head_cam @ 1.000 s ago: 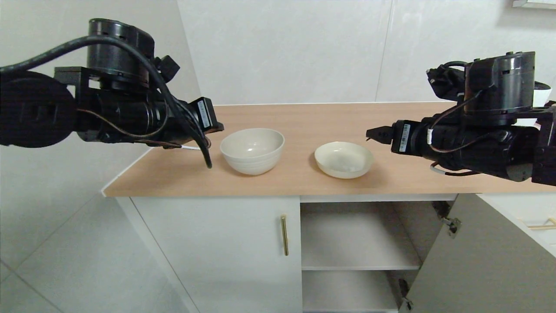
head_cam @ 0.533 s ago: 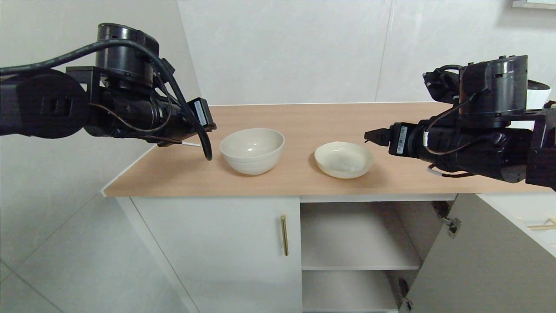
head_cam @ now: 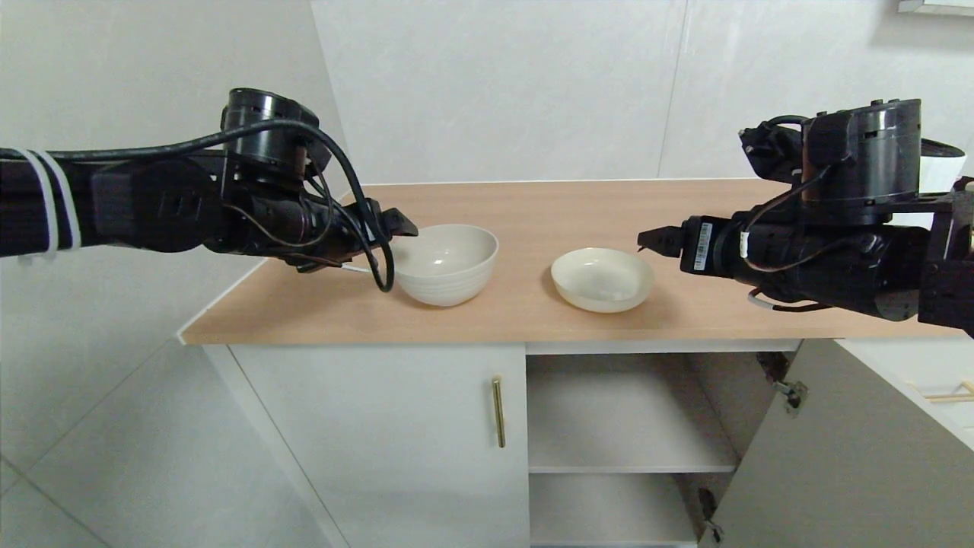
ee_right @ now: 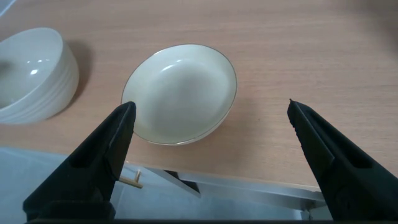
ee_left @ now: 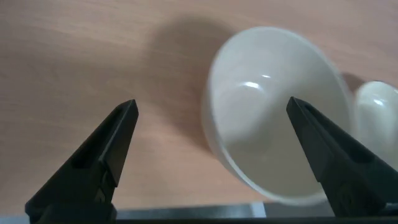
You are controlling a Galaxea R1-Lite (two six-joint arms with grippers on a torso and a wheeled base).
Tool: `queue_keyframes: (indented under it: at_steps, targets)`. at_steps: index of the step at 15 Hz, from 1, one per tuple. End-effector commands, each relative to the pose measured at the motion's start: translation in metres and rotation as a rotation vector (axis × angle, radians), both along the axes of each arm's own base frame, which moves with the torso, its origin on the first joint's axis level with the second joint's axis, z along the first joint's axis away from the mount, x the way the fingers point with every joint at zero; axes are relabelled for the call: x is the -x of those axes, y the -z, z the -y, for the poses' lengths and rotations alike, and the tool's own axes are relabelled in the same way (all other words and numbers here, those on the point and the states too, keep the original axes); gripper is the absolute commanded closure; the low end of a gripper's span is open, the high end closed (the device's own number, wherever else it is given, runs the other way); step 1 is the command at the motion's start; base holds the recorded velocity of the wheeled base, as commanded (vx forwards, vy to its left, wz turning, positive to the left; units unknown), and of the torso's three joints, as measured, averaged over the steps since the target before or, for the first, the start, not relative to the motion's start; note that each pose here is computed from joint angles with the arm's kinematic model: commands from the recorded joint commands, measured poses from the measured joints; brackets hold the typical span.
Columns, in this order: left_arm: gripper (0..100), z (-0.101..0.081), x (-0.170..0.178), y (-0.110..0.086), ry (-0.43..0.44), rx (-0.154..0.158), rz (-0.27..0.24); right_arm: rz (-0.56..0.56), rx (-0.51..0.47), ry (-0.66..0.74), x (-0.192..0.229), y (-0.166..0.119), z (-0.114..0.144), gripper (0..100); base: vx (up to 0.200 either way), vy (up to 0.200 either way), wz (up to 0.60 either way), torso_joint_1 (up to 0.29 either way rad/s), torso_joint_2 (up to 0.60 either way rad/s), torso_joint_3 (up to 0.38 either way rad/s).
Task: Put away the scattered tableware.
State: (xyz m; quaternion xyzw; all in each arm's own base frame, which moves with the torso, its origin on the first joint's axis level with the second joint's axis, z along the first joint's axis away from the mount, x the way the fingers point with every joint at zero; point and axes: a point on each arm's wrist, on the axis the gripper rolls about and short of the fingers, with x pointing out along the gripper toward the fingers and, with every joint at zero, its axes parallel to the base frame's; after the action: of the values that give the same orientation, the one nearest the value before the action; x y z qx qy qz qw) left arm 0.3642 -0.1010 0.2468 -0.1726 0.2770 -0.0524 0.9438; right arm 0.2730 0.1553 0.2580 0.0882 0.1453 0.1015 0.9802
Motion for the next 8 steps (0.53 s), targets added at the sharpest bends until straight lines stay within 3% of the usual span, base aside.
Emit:
queue_keyframes:
  at_steps: [1, 4, 5, 8]
  targets:
    - [0, 0.0039, -0.0115, 0.0178, 0.001, -0.013, -0.044, -0.001, 0.001, 0.0, 0.0001, 0.0005, -0.0001, 0, 0.0, 0.0, 0.0, 0.0, 0.0, 0.0]
    - [0, 0.004, -0.0119, 0.018, 0.0, -0.014, -0.044, -0.001, 0.001, 0.0, 0.0001, 0.0005, -0.0001, 0, 0.0, 0.0, 0.0, 0.0, 0.0, 0.0]
    - [100, 0.0052, -0.0116, 0.018, 0.004, -0.013, -0.044, -0.001, 0.001, 0.0, 0.0001, 0.0005, -0.0001, 0, 0.0, 0.0, 0.0, 0.0, 0.0, 0.0]
    - [100, 0.0104, -0.0103, 0.0194, 0.018, -0.015, -0.048, -0.004, 0.003, 0.0, -0.0006, 0.0014, -0.0005, 0, 0.0, 0.0, 0.0, 0.0, 0.0, 0.0]
